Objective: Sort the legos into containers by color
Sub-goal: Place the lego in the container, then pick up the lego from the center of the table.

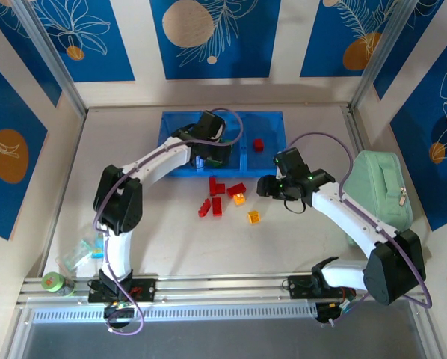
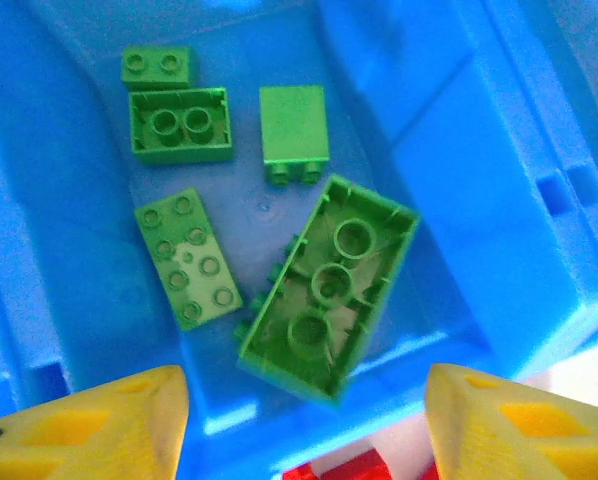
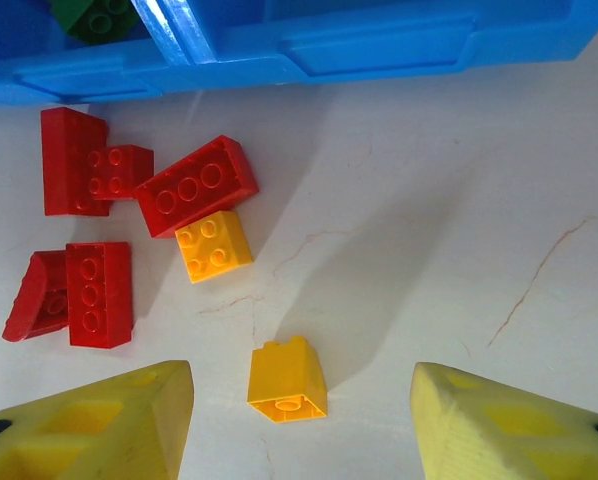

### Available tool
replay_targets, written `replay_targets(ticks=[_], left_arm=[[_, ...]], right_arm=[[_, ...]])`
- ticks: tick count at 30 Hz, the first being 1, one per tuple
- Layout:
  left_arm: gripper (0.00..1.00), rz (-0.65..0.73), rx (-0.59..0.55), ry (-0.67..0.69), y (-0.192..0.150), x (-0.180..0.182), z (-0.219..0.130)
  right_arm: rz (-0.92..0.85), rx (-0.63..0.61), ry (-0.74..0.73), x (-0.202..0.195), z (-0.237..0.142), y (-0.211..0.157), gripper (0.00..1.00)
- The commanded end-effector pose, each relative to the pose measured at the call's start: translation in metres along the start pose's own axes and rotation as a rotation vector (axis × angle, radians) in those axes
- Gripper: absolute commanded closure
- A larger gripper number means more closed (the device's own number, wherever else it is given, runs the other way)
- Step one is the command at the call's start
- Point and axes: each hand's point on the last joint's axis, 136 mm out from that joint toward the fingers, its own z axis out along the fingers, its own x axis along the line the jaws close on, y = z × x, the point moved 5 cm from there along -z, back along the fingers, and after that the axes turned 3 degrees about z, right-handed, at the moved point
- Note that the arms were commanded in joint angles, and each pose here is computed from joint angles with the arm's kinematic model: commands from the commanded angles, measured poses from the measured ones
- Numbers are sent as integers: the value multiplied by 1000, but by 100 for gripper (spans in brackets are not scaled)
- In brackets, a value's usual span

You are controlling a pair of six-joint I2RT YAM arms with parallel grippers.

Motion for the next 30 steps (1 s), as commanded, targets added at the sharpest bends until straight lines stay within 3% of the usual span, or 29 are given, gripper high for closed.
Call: replay_targets(ticks=[1,9,17,30], left_arm=[[33,12,17,28,-3,6,-20],[33,-19,27,-1,-71,14,-49],[34,-85,107,-97,-148,13,-46],[36,-15,198,-164,-182,-12,-27]], right_arm=[[17,19,-19,-7,-1,-7,40],[19,34,-7,-4,9,-6,40],[15,50,10,6,20,-2,40],[6,50,-12,5,18,-7,40]])
